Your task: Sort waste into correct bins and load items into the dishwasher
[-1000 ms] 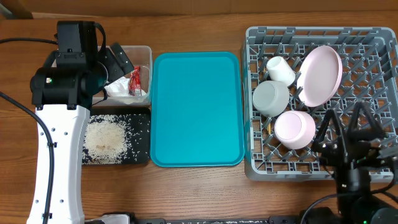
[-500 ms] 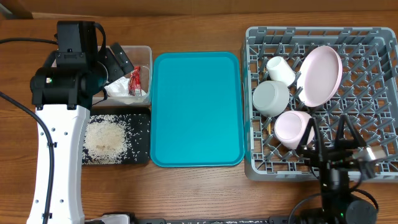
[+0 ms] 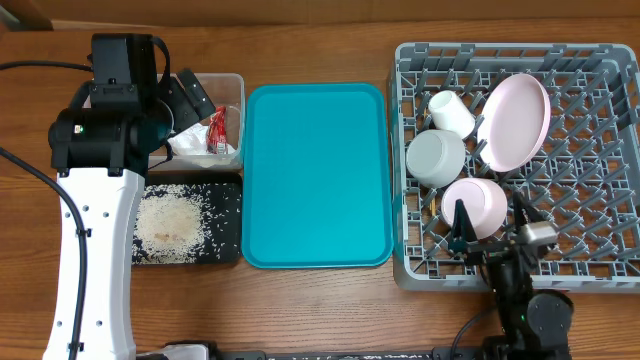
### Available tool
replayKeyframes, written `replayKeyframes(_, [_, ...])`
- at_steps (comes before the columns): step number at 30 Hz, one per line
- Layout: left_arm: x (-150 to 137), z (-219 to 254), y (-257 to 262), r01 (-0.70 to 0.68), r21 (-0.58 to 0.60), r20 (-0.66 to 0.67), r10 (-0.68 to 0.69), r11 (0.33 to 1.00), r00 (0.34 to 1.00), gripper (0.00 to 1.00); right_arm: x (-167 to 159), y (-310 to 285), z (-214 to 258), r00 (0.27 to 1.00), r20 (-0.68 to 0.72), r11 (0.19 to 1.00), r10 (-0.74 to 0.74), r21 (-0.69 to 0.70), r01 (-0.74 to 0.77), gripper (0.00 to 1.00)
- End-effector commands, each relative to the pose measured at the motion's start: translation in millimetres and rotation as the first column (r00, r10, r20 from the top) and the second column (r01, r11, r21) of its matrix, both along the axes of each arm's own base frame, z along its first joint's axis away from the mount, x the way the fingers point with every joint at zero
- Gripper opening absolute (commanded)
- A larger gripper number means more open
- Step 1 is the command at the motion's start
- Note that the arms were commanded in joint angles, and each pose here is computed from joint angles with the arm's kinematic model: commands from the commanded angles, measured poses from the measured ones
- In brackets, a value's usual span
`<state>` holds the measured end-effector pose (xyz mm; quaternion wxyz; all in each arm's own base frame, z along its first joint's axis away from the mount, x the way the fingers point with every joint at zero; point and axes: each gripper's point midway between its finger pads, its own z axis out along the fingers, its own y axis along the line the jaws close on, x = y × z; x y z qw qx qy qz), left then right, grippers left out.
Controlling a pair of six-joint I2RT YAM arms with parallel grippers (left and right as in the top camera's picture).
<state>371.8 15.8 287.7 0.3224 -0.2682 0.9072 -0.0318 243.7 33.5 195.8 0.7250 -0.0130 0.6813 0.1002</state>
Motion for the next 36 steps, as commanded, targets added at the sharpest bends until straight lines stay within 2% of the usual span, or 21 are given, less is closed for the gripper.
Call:
replayKeyframes(1, [1.9,4.1,1.6,-0.01,0.001,0.011,0.01,1.0,1.0,1.0,1.4,-7.1,-21.3,0.997,-0.069,0.999,-0.031,-0.042,0.028,1.0])
replayKeyframes(11, [1.9,4.1,1.6,-0.01,0.001,0.011,0.01,1.0,1.0,1.0,2.0,-14.7,-26.2,0.995,-0.065,0.98,-0.072,-0.191,0.058,1.0])
replayKeyframes(36, [1.9,4.1,1.6,-0.01,0.001,0.011,0.01,1.0,1.0,1.0,1.9,-13.5,-25.6,0.996,-0.065,0.983,-0.065,-0.178,0.052,1.0])
